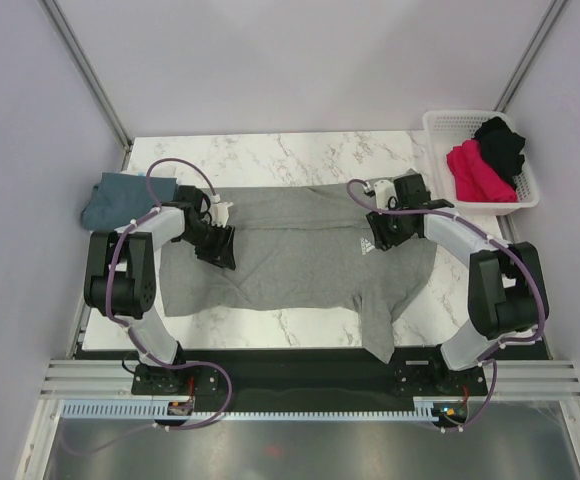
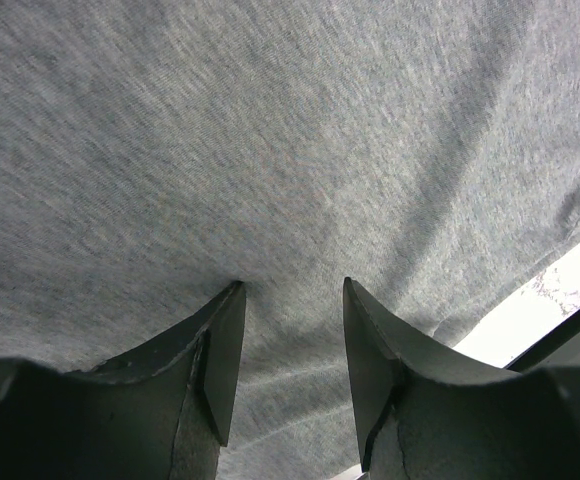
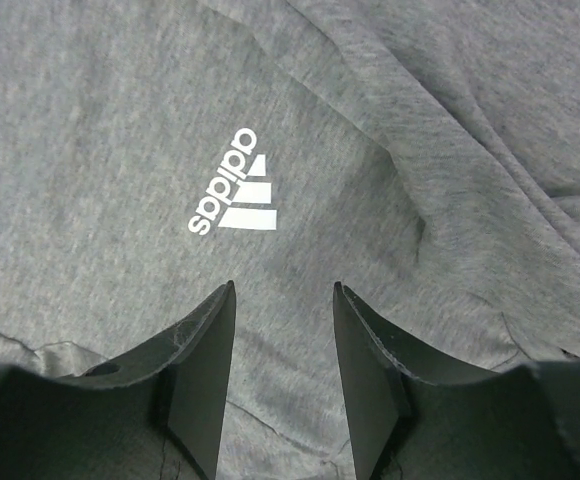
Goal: Fold and stack the t-shirts
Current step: Fold the tshirt
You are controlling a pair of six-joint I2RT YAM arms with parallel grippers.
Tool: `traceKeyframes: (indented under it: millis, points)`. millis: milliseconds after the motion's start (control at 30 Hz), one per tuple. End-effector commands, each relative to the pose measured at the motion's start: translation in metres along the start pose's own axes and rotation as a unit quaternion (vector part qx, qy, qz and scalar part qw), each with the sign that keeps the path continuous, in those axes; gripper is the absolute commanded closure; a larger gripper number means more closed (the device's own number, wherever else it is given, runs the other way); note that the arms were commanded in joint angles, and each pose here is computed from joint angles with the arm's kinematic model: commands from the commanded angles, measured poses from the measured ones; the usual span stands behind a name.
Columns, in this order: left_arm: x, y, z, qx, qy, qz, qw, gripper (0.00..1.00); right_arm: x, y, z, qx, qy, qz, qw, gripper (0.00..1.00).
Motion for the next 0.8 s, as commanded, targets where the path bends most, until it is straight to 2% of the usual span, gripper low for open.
traceKeyframes:
  millis: [0, 300, 767]
  points:
    - [-0.005, 0.002, 0.004, -0.014, -0.001, -0.003, 1.0, 0.48, -0.011, -0.006, 0.004, -0.001, 0.011, -0.02, 1.0, 0.48]
    - [-0.004, 0.001, 0.003, -0.01, -0.001, -0.001, 1.0, 0.48, -0.031, -0.022, 0.005, 0.017, 0.019, -0.056, 0.998, 0.48]
    - [-0.003, -0.006, 0.006, -0.005, 0.005, -0.01, 1.0, 0.49, -0.073, -0.023, 0.014, 0.02, 0.017, -0.118, 0.993, 0.48]
Point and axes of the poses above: each gripper's point midway between its finger pads, its own y axis back along the fingers, its own x axis along the line the jaws close on, z = x × y, the point moved 1 cm from there along y, back along the fingers, and after that the axes turned 2 degrees about y, right-handed, at the moved point
